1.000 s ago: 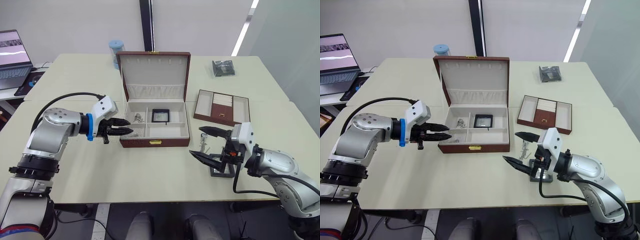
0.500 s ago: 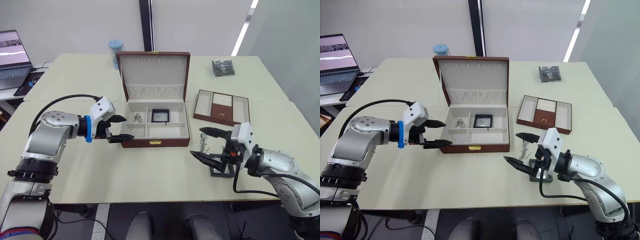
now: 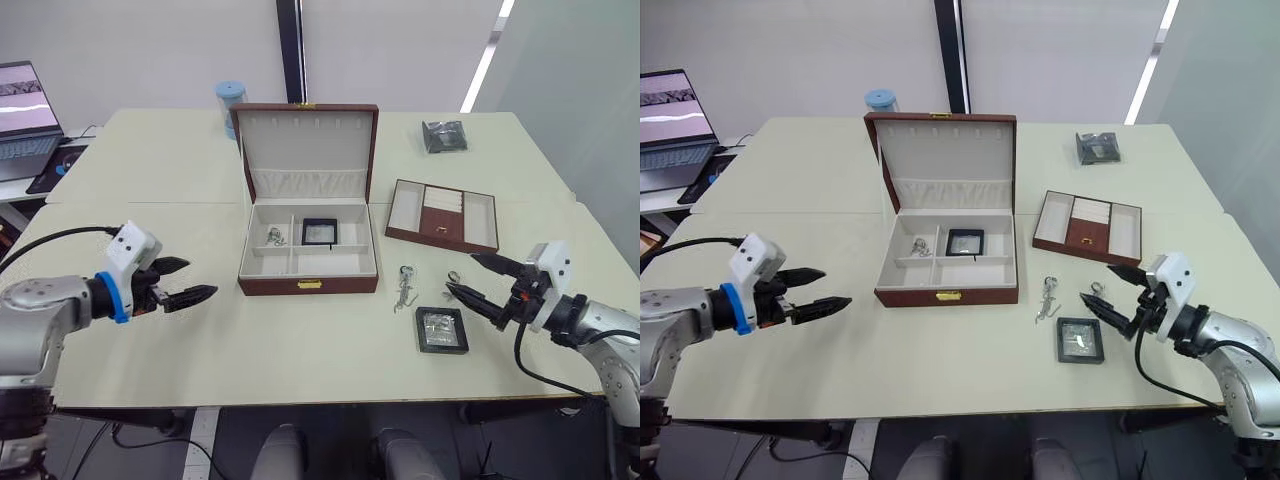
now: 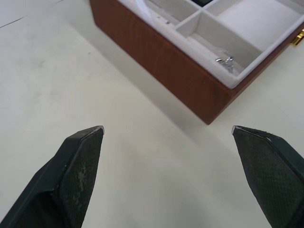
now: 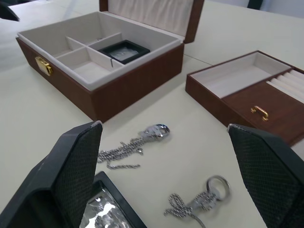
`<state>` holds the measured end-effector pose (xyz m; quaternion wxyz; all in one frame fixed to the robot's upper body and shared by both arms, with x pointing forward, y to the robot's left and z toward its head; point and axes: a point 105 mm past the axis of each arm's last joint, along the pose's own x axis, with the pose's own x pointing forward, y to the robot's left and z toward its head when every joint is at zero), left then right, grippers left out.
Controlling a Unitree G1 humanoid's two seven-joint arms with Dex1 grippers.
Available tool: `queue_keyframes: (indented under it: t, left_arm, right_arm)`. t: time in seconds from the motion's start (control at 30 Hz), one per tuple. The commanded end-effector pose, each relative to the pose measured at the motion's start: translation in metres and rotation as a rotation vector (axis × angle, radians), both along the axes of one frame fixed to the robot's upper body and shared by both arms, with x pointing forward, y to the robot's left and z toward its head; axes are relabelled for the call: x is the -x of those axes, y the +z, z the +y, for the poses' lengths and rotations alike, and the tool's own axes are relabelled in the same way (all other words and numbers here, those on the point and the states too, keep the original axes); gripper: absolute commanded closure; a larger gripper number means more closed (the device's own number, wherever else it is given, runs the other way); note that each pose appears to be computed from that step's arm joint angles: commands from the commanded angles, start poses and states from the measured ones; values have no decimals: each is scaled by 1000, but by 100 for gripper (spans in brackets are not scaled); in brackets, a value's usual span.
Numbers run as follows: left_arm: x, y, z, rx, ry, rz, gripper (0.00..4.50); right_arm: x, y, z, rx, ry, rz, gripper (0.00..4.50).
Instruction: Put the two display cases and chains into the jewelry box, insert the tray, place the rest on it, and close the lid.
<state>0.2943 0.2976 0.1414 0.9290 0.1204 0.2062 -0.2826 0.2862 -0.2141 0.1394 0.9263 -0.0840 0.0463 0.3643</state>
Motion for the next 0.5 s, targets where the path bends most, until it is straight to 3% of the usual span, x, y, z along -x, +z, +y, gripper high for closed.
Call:
queue_keyframes:
  t: [0.03, 0.3, 0.5]
  left_arm:
    - [6, 10, 14, -2, 81, -70, 1]
    - [35, -10, 57, 11, 343, -88, 1]
    - [41, -10, 74, -4, 439, -130, 1]
  right_arm:
    - [-2, 9, -19, 15, -55, -53, 0]
    - [-8, 2, -49, 51, -180, -66, 0]
    - [-12, 0, -58, 68, -207, -70, 0]
